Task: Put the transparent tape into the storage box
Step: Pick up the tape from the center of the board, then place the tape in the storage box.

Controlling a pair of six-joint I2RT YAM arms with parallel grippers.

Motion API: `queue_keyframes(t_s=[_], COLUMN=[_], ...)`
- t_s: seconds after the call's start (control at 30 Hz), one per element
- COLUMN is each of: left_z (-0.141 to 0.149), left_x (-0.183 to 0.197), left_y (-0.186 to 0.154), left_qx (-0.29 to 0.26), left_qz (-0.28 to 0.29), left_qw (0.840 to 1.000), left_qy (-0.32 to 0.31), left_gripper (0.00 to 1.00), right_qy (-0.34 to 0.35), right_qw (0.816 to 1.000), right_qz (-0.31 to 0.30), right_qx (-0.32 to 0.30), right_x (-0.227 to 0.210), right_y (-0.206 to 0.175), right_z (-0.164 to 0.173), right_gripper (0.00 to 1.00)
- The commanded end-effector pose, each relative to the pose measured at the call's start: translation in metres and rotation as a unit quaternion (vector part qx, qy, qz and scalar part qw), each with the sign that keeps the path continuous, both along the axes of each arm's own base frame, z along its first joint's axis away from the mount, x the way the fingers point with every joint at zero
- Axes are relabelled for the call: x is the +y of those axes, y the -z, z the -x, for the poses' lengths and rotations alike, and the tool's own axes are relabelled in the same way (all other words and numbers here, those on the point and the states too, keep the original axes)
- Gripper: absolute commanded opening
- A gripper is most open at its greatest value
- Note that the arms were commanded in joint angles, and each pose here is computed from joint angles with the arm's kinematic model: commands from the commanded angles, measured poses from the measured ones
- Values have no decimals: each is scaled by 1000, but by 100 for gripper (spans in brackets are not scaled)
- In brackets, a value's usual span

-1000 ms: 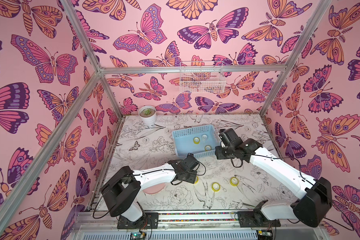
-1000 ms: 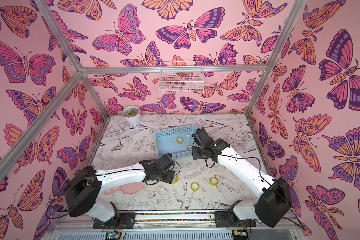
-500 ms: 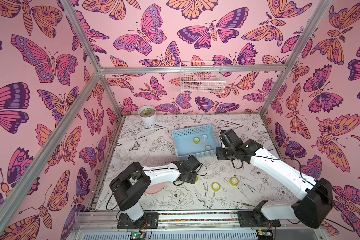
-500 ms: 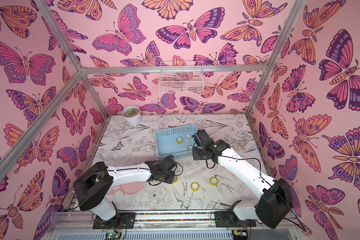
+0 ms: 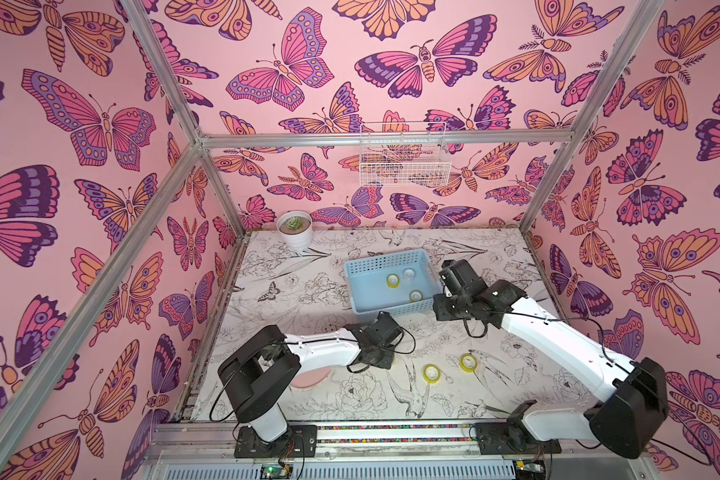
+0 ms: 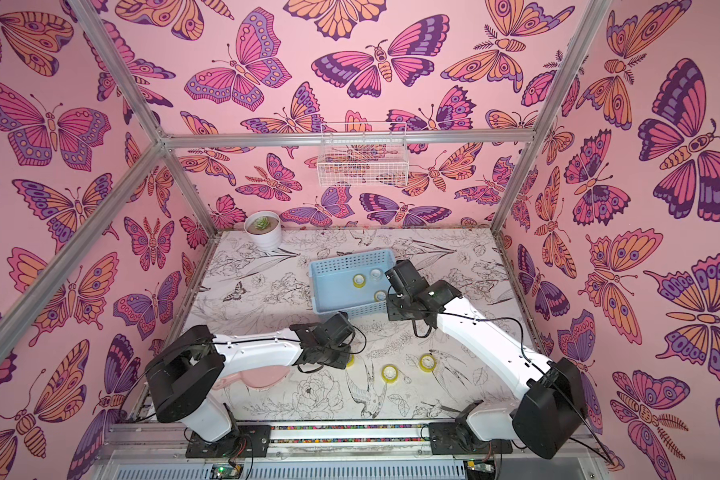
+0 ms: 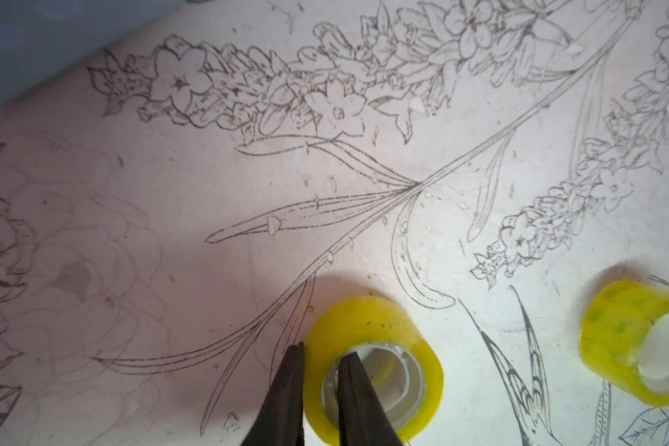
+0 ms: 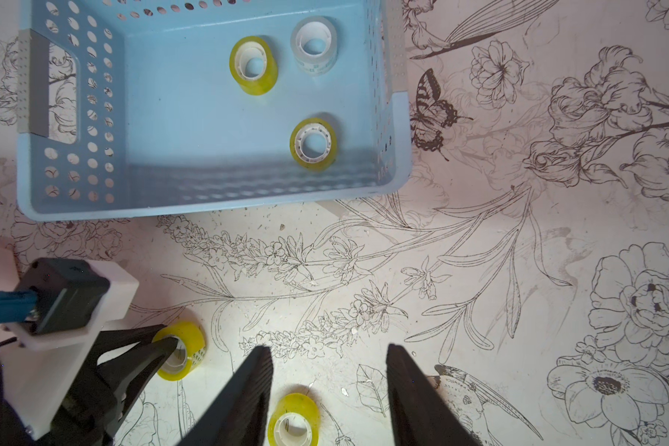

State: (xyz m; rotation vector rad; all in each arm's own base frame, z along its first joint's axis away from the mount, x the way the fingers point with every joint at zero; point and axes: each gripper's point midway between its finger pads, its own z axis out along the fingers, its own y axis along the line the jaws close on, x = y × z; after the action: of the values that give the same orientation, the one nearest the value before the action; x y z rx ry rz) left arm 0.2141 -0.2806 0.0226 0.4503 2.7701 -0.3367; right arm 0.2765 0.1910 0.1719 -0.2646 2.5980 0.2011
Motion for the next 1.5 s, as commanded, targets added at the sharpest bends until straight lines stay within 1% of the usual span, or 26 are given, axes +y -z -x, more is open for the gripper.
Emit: queue_keyframes(t_s=[0.0,0.1,0.23,0.4,0.57,0.7,0.8,0.87,0.93,1.07,1.23,1.47], left_z=[6,1,-8,-29,-56,-86,-108,-121,-134,-154,-169,-182], left_x=[8,11,11,11,18,21,16,11,7,0,-8,-26], left_y=[-14,-36,-75,-129,-161,-172,-172,-165,-157,-127,-98,-71], left_qx=[-5,-22,-47,-91,-95,-95,-94,-84,-73,-45,-4,22], left_qz=[-5,-9,-17,-14,2,16,17,17,17,4,14,22], left_qw=[1000,1000,999,996,995,995,995,996,996,998,999,999], left_qy=[0,-2,3,-1,-22,-40,-39,-38,-40,-40,-29,-18], left_gripper=[0,0,0,0,0,1,2,2,2,2,1,2], right_qy=[6,7,14,17,20,30,36,38,41,48,51,55], right_qw=[1000,1000,1000,999,999,998,998,998,998,998,998,998], right_qz=[0,-1,7,10,11,7,2,-2,-3,-8,-7,-5], right_qx=[-11,-15,-26,-40,-44,-49,-51,-50,-49,-46,-39,-16], right_x=[-2,-2,-4,-3,-1,-5,-7,-8,-10,-13,-17,-22], right_y=[-6,-8,-15,-22,-24,-26,-28,-28,-27,-26,-22,-6], right_z=[1,-1,-6,-14,-19,-25,-30,-33,-36,-40,-43,-42], right_gripper=[53,53,53,53,54,54,54,54,54,54,55,55])
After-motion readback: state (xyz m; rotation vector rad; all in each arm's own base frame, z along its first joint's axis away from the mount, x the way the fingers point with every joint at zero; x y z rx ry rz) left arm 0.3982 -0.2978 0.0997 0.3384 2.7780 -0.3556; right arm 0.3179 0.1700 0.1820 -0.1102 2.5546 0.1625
